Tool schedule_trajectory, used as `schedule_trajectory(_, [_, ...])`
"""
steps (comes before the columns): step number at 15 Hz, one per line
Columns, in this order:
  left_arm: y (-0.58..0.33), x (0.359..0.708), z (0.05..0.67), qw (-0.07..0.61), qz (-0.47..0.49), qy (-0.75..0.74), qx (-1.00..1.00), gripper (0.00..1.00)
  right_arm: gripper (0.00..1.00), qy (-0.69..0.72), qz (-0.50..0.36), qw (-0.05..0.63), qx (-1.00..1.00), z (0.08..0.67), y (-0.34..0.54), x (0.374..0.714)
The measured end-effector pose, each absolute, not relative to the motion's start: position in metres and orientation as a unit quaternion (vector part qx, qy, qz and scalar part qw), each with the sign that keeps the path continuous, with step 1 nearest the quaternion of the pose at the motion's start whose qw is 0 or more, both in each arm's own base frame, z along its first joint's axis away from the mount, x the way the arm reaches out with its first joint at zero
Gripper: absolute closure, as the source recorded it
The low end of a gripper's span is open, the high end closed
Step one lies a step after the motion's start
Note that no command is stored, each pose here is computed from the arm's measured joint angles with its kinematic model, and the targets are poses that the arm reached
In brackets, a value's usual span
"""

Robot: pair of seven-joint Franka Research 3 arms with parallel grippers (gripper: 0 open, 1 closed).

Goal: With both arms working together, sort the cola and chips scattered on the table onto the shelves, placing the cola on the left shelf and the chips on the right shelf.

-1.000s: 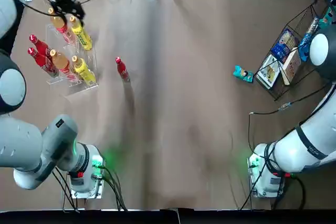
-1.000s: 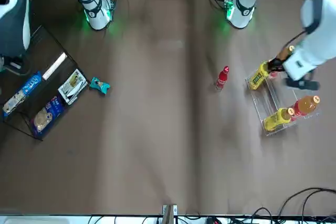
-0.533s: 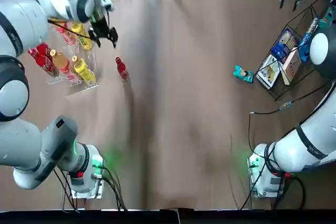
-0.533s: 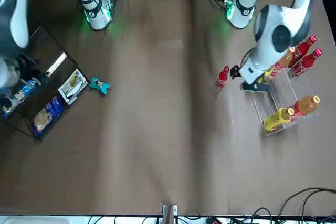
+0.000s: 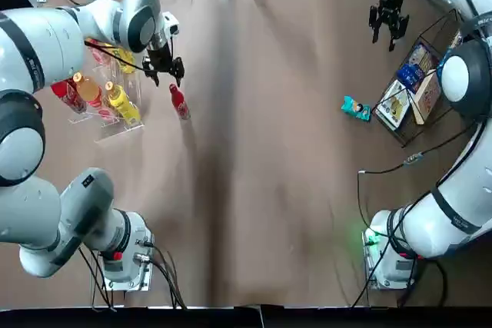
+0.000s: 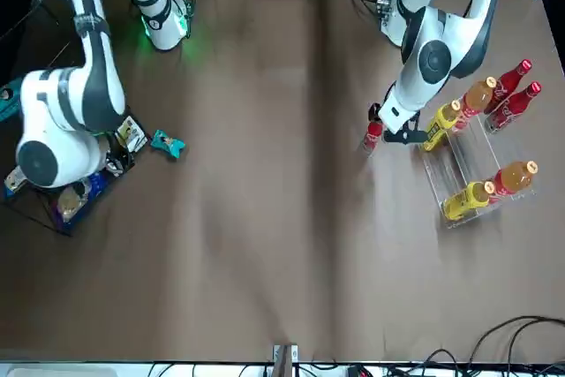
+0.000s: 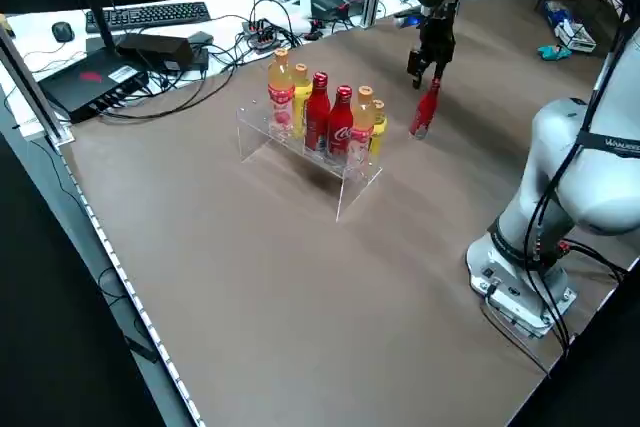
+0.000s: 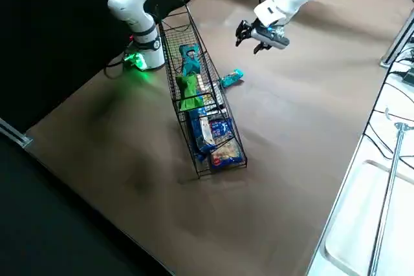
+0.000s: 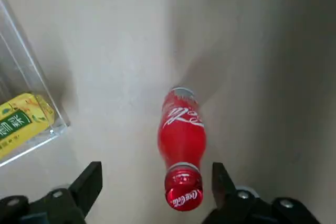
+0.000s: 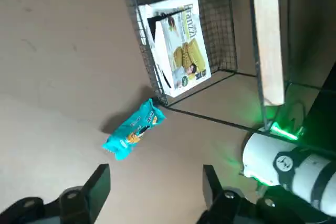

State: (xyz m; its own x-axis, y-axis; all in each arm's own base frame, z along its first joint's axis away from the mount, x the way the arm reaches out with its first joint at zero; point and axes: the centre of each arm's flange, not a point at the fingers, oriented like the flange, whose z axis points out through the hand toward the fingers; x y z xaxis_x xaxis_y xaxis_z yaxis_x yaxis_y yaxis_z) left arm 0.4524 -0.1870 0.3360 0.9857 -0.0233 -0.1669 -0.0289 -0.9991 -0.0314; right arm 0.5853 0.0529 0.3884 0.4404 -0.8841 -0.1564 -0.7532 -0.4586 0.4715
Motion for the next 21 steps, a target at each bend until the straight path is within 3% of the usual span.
schedule_trajectory(2, [-0.188,0.447,0.329,0.02,0.091,0.014,-0.996,0.19,0.22,-0.512,-0.196,0.179,0.817,0.362,0.052,0.577])
schedule_trajectory(4, [-0.189,0.444,0.327,0.022,0.093,0.009,-0.995,0.22,0.26,-0.53,-0.2,0.19,0.802,0.331,0.049,0.564])
schedule_trajectory(7, [-0.197,0.443,0.328,0.021,0.084,0.0,-0.996,0.36,0.25,-0.55,-0.194,0.206,0.786,0.276,0.059,0.535])
schedule_trajectory(14, [-0.204,0.443,0.33,0.02,0.072,-0.023,-0.997,0.48,0.27,-0.563,-0.153,0.209,0.785,0.203,0.093,0.484])
schedule_trajectory(21, [-0.216,0.438,0.33,0.022,0.07,-0.033,-0.997,0.59,0.33,-0.568,-0.138,0.199,0.786,0.191,0.092,0.48])
